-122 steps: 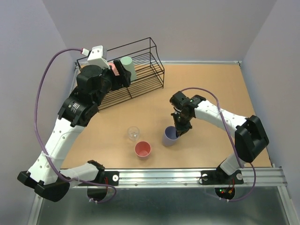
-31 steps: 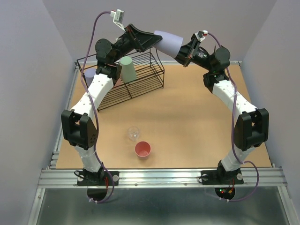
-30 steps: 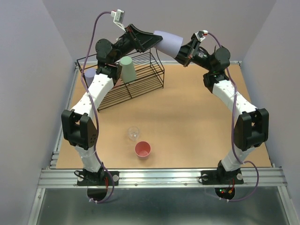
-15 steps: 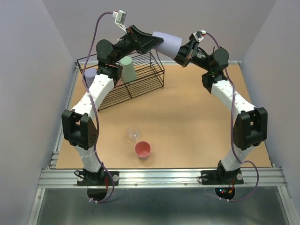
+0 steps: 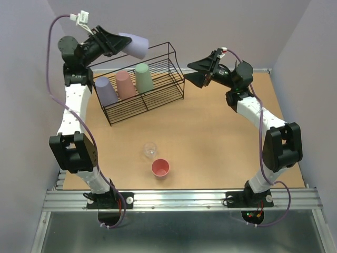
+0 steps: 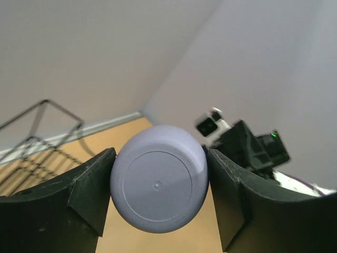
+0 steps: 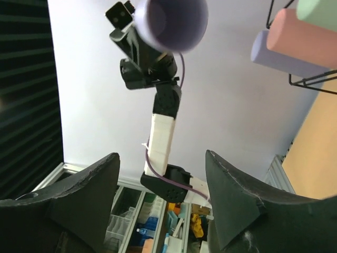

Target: Load the cups into the dish rack

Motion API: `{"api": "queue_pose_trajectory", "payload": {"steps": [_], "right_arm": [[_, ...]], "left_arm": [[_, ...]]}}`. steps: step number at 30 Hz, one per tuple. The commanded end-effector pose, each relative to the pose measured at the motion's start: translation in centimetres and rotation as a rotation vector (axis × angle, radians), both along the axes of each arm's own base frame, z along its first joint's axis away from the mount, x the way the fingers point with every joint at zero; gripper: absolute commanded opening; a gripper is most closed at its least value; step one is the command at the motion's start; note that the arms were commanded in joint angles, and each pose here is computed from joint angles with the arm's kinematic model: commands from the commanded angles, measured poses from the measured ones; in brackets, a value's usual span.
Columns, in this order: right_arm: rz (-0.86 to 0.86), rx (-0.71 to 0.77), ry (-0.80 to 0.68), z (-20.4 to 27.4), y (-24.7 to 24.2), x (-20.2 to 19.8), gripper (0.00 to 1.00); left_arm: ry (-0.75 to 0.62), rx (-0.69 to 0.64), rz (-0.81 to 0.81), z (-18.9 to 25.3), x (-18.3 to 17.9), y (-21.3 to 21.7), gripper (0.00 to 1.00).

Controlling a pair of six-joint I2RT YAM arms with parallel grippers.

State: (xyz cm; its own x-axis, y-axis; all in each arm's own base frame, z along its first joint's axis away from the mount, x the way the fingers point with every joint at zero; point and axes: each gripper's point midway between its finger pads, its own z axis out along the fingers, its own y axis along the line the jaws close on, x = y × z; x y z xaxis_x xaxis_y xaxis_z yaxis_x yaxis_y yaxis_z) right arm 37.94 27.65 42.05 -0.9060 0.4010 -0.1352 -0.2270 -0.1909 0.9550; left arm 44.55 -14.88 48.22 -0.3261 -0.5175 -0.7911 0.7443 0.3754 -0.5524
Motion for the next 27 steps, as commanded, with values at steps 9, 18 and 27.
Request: {"api": "queue_pose_trajectory", "payload": {"steps": [9, 18, 27], "right_arm": [[0.027, -0.041, 0.008, -1.1, -0.5, -1.4, 0.71], [0.022, -0.072, 0.041, -2.5, -0.5, -0.6, 0.71], [0.023, -0.097, 0.090, -4.6, -0.3, 0.0, 0.71]], "left_arm": [[0.023, 0.374, 0.551, -2.0, 6.8, 15.0, 0.00], [0.117, 0.532, 0.739, -5.9, 9.9, 20.2, 0.00], [0.183, 0.588, 0.743, -9.3, 10.9, 21.1, 0.00]]}}
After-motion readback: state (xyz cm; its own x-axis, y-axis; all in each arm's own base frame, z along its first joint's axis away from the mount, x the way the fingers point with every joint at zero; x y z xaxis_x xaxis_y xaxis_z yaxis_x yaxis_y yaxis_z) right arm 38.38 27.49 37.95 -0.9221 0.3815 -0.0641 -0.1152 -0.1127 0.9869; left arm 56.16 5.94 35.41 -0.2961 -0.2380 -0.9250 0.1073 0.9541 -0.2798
